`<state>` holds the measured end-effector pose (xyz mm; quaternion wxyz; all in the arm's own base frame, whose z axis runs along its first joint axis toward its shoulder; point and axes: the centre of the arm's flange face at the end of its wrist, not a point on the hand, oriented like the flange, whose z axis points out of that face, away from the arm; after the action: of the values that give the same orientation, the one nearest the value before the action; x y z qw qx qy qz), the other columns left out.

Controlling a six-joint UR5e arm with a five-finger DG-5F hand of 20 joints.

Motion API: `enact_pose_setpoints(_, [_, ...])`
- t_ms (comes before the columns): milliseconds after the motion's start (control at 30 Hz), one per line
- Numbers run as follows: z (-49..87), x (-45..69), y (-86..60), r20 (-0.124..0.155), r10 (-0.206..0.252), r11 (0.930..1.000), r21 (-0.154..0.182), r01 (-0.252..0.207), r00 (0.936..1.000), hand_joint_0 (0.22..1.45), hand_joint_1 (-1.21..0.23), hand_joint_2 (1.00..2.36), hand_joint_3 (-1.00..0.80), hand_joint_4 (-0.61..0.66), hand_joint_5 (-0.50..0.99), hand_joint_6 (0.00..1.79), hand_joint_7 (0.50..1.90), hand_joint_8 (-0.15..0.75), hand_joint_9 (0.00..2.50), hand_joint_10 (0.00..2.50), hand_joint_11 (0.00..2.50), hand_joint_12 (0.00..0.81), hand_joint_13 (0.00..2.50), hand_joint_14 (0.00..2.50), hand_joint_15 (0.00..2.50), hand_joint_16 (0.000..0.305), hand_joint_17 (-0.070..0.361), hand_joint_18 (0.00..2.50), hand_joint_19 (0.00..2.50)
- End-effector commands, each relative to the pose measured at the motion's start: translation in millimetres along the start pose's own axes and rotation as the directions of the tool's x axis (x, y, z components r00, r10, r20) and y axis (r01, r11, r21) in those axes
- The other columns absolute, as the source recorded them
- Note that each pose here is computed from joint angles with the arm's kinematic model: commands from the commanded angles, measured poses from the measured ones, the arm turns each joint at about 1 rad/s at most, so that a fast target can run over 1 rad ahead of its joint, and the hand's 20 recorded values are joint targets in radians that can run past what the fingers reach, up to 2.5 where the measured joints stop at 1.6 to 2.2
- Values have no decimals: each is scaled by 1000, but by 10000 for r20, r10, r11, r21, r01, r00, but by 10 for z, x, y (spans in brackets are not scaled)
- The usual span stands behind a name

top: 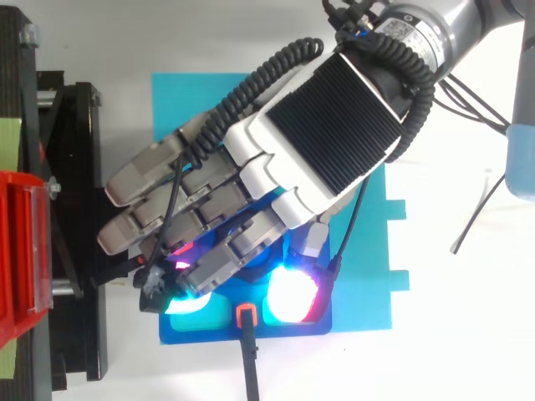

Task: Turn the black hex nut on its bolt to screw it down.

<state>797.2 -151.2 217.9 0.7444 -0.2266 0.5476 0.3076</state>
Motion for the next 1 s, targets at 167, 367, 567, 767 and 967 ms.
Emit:
enact_pose_setpoints(167, [-29, 80, 41, -91, 102, 9999, 10, -102, 9999, 365, -490, 1000, -500, 142, -213, 500, 1097, 211, 525, 9, 325, 134, 366, 7, 160, 16, 37, 0, 402])
enact_pose_setpoints(367, [-66, 119, 51, -148, 167, 9999, 47, -166, 9998, 366, -517, 1000, -500, 145, -217, 500, 1056, 207, 519, 9, 336, 134, 361, 6, 160, 16, 36, 0, 402])
enact_pose_setpoints(567, [-83, 109, 35, -119, 139, 9999, 65, -138, 9998, 420, -581, 1000, -500, 117, -217, 501, 1065, 185, 515, 10, 341, 109, 352, 7, 168, 11, 26, 0, 410])
enact_pose_setpoints(767, [-78, 102, 31, -71, 81, 10000, 47, -81, 9999, 462, -610, 1004, -443, 97, -209, 501, 1102, 169, 530, 10, 343, 90, 356, 7, 172, 8, 17, 0, 415])
enact_pose_setpoints(967, [-101, 103, 22, -86, 84, 9999, 65, -83, 9999, 482, -631, 1008, -408, 92, -202, 501, 1132, 157, 532, 11, 342, 82, 360, 7, 179, 6, 13, 0, 413])
